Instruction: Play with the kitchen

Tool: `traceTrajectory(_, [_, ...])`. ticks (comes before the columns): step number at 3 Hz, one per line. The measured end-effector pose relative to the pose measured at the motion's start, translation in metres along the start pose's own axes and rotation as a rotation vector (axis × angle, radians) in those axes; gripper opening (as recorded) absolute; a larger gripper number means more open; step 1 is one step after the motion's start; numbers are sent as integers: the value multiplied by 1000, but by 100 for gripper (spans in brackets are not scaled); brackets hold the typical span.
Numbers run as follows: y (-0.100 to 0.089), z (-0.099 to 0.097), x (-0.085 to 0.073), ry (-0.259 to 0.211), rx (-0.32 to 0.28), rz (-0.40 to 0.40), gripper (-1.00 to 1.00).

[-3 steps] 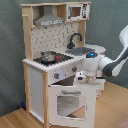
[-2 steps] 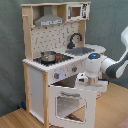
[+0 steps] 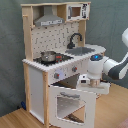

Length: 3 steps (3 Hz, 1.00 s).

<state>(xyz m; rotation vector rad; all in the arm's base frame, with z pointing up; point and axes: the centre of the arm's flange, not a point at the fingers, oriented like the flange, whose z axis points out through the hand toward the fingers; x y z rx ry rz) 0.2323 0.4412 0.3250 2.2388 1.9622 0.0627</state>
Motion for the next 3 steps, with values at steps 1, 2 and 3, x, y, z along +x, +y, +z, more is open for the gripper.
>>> traceTrajectory(1, [0, 0, -1, -6, 0, 24, 100])
traceTrajectory(2, [1, 2, -6, -62, -25, 112, 100])
traceTrajectory(3, [13, -16, -1, -90, -81, 168, 100])
